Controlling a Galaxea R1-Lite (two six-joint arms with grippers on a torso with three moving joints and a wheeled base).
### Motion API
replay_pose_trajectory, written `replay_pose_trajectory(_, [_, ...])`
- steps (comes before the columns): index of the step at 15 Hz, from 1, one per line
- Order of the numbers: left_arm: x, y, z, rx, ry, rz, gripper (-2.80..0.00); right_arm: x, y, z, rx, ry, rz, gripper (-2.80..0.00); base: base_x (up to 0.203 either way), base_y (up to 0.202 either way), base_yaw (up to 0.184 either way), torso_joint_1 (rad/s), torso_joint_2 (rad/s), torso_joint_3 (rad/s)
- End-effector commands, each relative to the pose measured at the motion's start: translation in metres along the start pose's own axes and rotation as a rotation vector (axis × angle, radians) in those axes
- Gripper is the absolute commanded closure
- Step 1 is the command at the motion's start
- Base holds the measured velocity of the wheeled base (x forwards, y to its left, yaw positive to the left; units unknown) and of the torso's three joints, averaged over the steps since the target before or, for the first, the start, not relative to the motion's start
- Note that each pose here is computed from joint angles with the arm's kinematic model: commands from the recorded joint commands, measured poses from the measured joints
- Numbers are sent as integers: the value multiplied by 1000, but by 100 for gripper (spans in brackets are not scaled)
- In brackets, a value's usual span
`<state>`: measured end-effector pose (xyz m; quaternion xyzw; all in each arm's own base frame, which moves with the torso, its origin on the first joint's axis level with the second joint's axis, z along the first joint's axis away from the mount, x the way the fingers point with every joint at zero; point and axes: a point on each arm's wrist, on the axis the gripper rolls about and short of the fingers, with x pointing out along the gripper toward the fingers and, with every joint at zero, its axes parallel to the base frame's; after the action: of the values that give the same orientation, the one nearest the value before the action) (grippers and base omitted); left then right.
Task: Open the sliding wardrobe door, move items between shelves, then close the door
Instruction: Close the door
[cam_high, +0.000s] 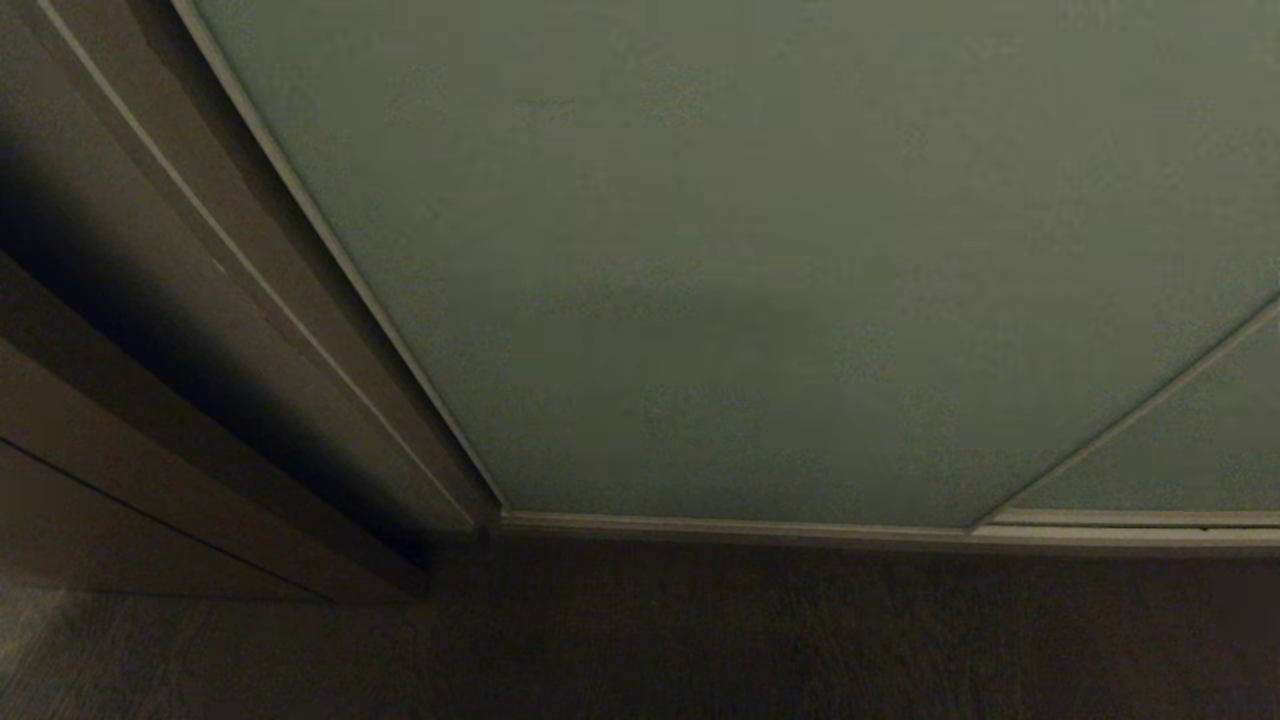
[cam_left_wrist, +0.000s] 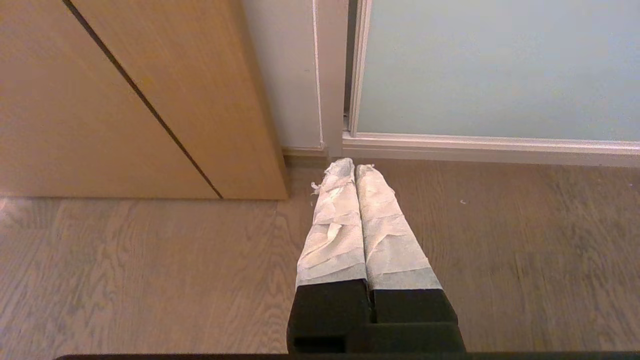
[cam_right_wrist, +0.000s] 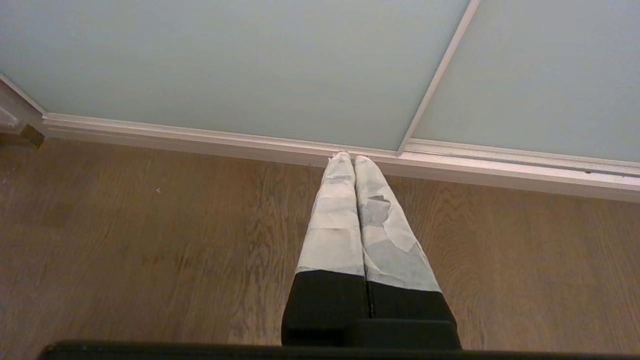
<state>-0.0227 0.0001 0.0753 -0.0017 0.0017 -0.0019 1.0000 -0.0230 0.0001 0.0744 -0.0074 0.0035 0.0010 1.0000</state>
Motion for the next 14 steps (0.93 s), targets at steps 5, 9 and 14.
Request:
replay_pose_trajectory(5, [0, 0, 0, -1, 1, 0, 0, 0, 0, 0, 0, 5, 1, 0, 0, 0, 0, 0, 0, 0])
replay_pose_trajectory(9, [0, 0, 0, -1, 1, -1, 0, 0, 0, 0, -2, 6, 1, 0, 0, 0, 0, 0, 0, 0])
replay_pose_trajectory(14, [0, 0, 0, -1, 1, -1, 0, 0, 0, 0, 0, 6, 1, 0, 0, 0, 0, 0, 0, 0])
